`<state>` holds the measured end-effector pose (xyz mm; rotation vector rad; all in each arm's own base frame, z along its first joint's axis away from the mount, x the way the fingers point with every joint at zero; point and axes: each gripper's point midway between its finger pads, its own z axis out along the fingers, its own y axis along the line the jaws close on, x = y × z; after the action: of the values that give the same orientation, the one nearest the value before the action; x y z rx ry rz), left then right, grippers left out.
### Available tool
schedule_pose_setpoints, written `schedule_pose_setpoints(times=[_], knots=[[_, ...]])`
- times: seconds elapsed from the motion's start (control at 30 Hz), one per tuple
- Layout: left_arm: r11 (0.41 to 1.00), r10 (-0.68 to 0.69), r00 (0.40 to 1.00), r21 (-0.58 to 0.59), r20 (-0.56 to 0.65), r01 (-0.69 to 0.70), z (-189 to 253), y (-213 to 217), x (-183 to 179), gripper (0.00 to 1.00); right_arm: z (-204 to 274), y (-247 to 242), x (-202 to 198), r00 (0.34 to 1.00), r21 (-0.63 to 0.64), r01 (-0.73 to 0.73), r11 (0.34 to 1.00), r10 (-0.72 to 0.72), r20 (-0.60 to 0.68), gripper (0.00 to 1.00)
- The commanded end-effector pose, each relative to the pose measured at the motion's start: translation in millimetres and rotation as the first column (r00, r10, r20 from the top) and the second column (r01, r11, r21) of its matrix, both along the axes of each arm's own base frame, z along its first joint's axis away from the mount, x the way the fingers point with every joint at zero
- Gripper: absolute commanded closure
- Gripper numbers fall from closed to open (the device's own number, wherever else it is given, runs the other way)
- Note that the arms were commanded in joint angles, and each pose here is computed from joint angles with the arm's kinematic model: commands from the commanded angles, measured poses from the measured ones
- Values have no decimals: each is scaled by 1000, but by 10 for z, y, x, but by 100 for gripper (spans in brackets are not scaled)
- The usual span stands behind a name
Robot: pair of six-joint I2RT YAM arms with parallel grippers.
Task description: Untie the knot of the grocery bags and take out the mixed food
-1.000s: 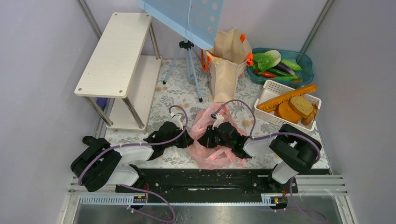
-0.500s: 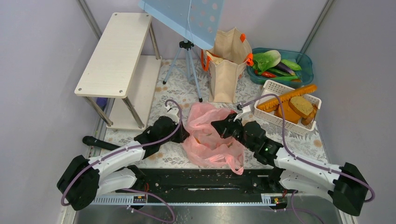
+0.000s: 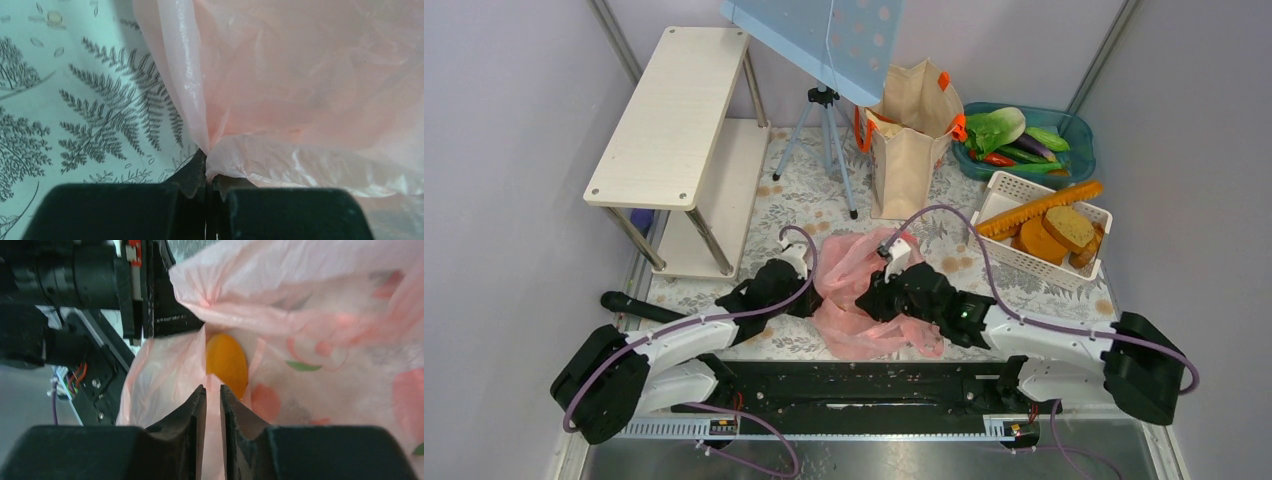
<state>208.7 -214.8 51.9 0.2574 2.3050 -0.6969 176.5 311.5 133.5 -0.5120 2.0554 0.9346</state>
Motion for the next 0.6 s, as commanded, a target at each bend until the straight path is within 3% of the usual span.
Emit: schedule_pose_setpoints(times=[0.0, 0.17, 0.4, 0.57], knots=[[999, 29, 998, -39, 51, -27, -1, -17, 92, 100, -118, 203, -58, 999, -16, -39, 999, 39, -31, 74], [998, 29, 997, -54, 67, -26, -36, -4, 77, 100, -484, 301, 69, 994, -79, 28, 996, -36, -101, 63], [998, 12, 997, -63, 82, -7, -54, 1, 39, 100, -492, 449, 157, 992, -57, 47, 997, -54, -115, 50], [998, 23, 997, -66, 79, -18, -52, 8, 47, 100, -475, 554, 63, 991, -43, -38, 998, 32, -126, 41]])
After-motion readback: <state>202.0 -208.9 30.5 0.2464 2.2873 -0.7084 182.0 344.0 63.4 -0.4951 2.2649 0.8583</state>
